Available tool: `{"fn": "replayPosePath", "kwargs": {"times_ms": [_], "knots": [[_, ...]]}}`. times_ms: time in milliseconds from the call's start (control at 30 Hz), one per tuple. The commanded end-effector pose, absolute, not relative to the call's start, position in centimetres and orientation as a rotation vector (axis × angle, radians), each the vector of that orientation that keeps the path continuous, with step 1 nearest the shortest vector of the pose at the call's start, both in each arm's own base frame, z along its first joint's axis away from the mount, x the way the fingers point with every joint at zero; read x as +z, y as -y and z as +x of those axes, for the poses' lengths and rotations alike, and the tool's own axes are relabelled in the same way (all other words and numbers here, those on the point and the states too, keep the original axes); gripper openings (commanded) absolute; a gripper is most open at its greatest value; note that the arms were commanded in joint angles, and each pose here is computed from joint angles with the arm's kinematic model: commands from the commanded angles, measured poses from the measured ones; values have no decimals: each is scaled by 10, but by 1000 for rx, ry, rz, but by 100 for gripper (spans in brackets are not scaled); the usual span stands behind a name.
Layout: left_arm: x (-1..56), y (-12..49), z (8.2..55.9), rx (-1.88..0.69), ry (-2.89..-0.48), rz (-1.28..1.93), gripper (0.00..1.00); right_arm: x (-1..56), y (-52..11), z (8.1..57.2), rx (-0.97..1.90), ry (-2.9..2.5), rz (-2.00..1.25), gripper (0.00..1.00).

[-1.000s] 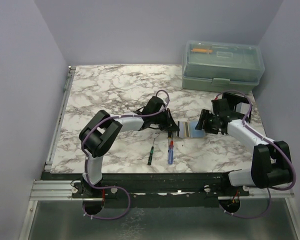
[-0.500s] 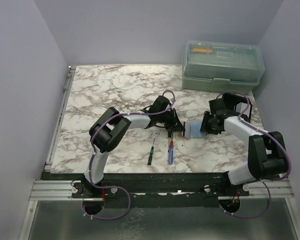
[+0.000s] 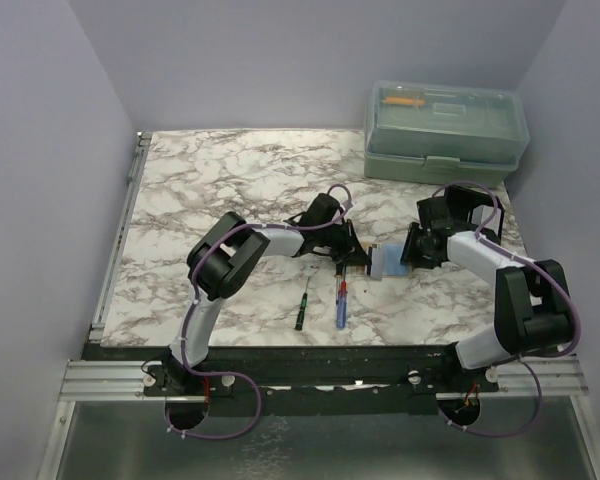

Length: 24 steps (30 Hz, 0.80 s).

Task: Put the credit cards into the card holder
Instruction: Insert the credit card into the card holder.

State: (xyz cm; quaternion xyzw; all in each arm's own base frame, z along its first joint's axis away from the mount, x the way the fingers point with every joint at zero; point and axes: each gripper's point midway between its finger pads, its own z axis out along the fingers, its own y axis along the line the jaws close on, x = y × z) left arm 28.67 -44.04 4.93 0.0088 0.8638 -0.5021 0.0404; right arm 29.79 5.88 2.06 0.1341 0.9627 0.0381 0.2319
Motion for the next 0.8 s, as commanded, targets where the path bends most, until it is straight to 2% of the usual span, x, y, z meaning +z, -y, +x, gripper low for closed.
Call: {"fn": "replayPosePath", "kwargs": {"times_ms": [0, 333, 767], "knots": [[51, 446, 290, -1591, -2627, 56, 0, 16, -57, 303, 78, -2651, 374, 41], [53, 450, 297, -1649, -2595, 93, 0, 9, -59, 305, 81, -2672, 355, 41], [48, 451, 318, -1624, -2582, -13, 0, 6, -65, 304, 127, -2687, 343, 37]]}}
